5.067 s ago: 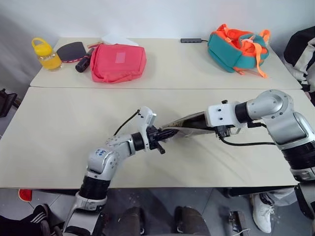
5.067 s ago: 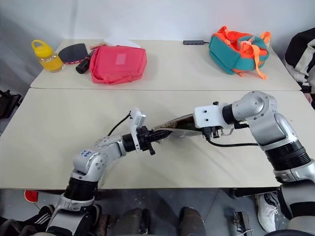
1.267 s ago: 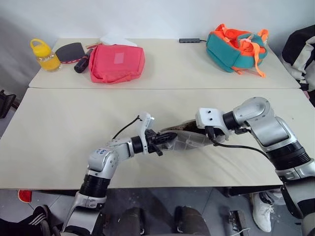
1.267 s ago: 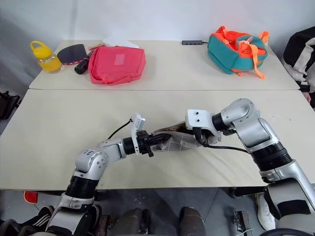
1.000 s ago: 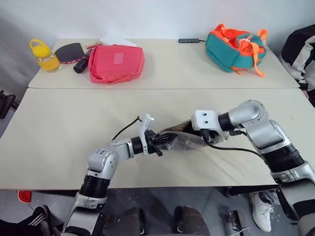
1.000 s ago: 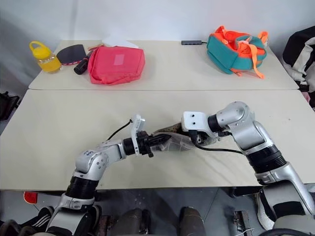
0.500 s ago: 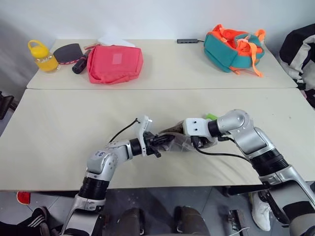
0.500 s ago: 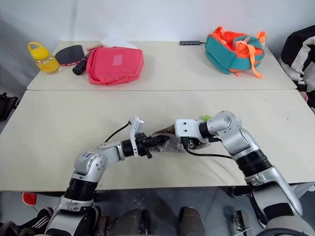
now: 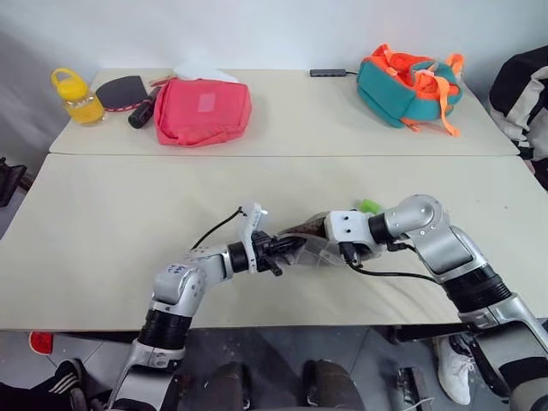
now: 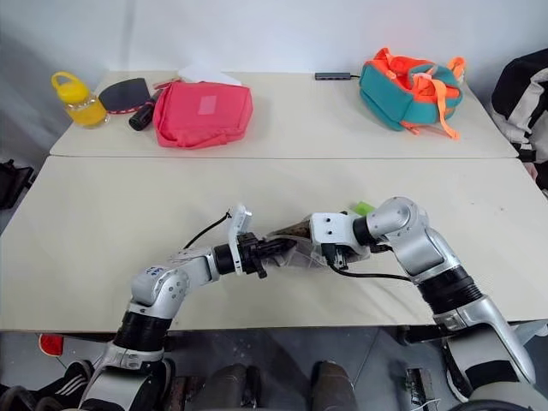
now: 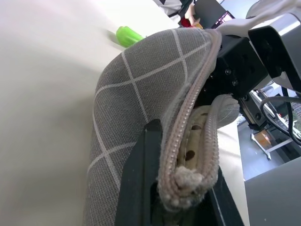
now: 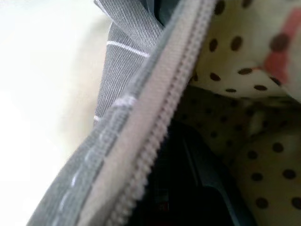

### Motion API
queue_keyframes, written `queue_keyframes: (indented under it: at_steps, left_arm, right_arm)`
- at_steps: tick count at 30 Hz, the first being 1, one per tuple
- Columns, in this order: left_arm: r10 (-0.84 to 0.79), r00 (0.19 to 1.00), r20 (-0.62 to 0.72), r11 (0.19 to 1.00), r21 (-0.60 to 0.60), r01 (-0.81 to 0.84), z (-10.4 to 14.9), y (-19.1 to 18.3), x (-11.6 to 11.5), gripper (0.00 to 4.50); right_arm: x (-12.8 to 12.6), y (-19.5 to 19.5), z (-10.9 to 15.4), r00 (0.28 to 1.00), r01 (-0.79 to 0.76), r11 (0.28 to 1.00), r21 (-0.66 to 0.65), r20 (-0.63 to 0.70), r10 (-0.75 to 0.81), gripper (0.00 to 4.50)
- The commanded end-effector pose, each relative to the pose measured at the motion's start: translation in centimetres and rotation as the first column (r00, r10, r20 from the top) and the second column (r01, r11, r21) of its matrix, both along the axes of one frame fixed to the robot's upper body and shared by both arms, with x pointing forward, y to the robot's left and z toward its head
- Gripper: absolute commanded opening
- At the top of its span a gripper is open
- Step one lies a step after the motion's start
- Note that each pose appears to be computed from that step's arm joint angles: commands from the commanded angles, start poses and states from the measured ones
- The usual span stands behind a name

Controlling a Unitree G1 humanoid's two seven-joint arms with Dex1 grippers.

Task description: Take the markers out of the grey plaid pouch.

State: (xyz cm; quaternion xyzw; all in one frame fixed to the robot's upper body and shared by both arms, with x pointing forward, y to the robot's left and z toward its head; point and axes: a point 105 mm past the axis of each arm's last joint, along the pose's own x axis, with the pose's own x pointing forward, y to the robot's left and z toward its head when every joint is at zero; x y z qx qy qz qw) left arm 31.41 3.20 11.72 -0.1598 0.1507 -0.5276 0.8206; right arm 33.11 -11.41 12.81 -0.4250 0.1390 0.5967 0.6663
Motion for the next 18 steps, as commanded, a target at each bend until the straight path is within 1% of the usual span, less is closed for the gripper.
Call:
queue_keyframes:
  at_steps: [1, 3, 5, 7, 8, 11, 13, 15, 18]
  left_arm:
    - [0.04, 0.999, 0.025, 0.999, 0.018, -0.04, 0.3, 0.9, 0.3, 0.0]
    - [0.036, 0.999, 0.029, 0.999, 0.018, -0.036, 0.6, 0.7, 0.3, 0.0]
    - [0.036, 0.999, 0.025, 0.999, 0.01, -0.037, 0.6, 0.6, 0.3, 0.0]
    - [0.039, 0.999, 0.022, 0.999, 0.019, -0.039, 0.2, 0.7, 0.3, 0.0]
    - [0.038, 0.999, 0.023, 0.999, 0.024, -0.039, 0.1, 0.8, 0.3, 0.0]
    - [0.036, 0.999, 0.024, 0.999, 0.018, -0.037, 0.1, 0.7, 0.2, 0.0]
    - [0.04, 0.999, 0.026, 0.999, 0.014, -0.04, 0.3, 0.8, 0.4, 0.0]
    - [0.042, 0.998, 0.038, 0.999, 0.018, -0.043, 0.5, 0.8, 0.5, 0.0]
    - [0.05, 0.997, 0.063, 0.999, 0.013, -0.051, 1.0, 0.8, 0.8, 0.0]
  right_arm:
    - [-0.2, -1.5, 1.8, 0.999, 0.022, 1.0, -0.004, 0.03, -0.022, 0.58]
    - [-0.1, -2.1, 3.6, 0.997, 0.038, 0.999, 0.005, 0.06, -0.039, 0.58]
    - [-0.1, -2.9, 5.3, 0.994, 0.052, 0.999, -0.012, 0.099, -0.051, 0.58]
    - [-0.5, -3.3, 7.2, 0.994, 0.071, 0.997, 0.013, 0.086, -0.072, 0.58]
    - [-0.6, -3.4, 7.6, 0.994, 0.076, 0.997, 0.018, 0.081, -0.077, 0.58]
    - [-0.6, -4.7, 8.9, 0.987, 0.107, 0.994, -0.01, 0.123, -0.105, 0.58]
    - [-0.6, -5.6, 9.2, 0.985, 0.127, 0.991, -0.035, 0.124, -0.122, 0.58]
    - [-0.9, -5.7, 9.5, 0.986, 0.128, 0.992, -0.011, 0.105, -0.126, 0.58]
    - [-1.7, -4.6, 10.5, 0.993, 0.101, 0.99, 0.099, 0.054, -0.106, 0.58]
